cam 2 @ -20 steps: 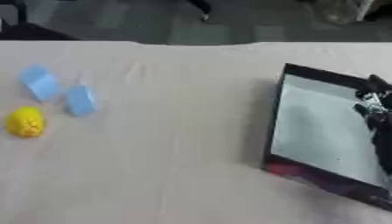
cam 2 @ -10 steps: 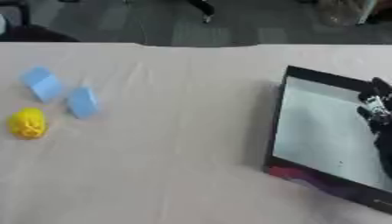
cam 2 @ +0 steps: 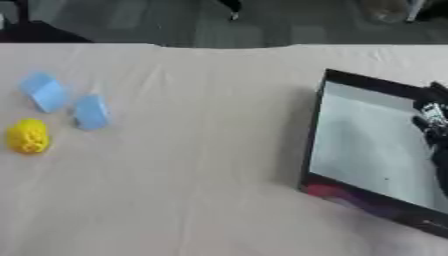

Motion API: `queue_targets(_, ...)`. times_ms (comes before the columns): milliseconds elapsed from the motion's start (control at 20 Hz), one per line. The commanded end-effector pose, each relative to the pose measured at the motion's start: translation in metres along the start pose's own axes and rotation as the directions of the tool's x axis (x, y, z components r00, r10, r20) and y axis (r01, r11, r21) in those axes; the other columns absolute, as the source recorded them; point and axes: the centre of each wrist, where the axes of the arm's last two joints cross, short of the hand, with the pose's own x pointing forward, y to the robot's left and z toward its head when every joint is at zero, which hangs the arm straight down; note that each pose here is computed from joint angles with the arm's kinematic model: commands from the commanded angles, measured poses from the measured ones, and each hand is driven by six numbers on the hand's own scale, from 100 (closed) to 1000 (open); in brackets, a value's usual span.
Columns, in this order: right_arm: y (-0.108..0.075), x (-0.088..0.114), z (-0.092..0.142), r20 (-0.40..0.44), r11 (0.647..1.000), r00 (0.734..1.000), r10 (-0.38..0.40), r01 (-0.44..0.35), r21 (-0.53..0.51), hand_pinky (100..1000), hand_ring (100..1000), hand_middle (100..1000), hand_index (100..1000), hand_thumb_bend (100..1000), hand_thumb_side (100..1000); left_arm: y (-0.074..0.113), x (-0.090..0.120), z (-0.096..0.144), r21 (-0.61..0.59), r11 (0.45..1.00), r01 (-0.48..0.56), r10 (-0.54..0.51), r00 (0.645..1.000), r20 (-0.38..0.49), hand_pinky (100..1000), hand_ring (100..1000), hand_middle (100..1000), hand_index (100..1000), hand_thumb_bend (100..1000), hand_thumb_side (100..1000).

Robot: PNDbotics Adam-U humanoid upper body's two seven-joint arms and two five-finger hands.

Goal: Pick up the objects with one hand, pass them to the other hand, and then place them into the box on the other side of the table.

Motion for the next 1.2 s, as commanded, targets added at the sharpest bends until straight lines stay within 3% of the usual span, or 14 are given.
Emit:
queue_targets(50,-0.007,0.008,-0.001,0.022,0.999,0.999,0.032,-0.032,-0.003,1000,1000,1000,1000,100,612,0.009,0.02,-0.028,0.011,0.993,0.118,-0.118,0.992,0.033,768,806,744,834,144,778)
queue_targets(250,-0.009,0.006,0.001,0.01,0.999,0.999,0.044,-0.044,-0.012,1000,1000,1000,1000,100,610,0.01,0.037,-0.061,-0.016,0.99,0.143,-0.143,0.989,-0.021,778,811,746,837,155,763)
queue_targets(400,-0.009,0.004,0.002,0.002,0.999,0.999,0.048,-0.048,-0.013,1000,1000,1000,1000,100,613,0.011,0.047,-0.081,-0.077,0.973,0.218,-0.222,0.974,-0.046,798,822,747,840,146,632)
queue_targets(500,-0.009,0.004,0.002,0.001,0.999,0.999,0.044,-0.044,-0.013,1000,1000,1000,1000,100,614,0.01,0.049,-0.093,-0.144,0.944,0.297,-0.309,0.949,-0.069,810,829,753,845,157,598)
queue_targets(800,-0.008,0.002,0.003,-0.008,0.999,0.999,0.046,-0.046,-0.008,1000,1000,1000,1000,100,616,0.008,0.054,-0.126,-0.333,0.824,0.458,-0.526,0.837,-0.15,839,849,777,858,274,553)
queue_targets(1200,-0.007,0.0,0.003,-0.017,0.999,0.998,0.054,-0.054,0.0,1000,1000,1000,1000,100,623,-0.003,0.061,-0.154,-0.558,0.617,0.555,-0.734,0.662,-0.152,874,875,809,865,485,547)
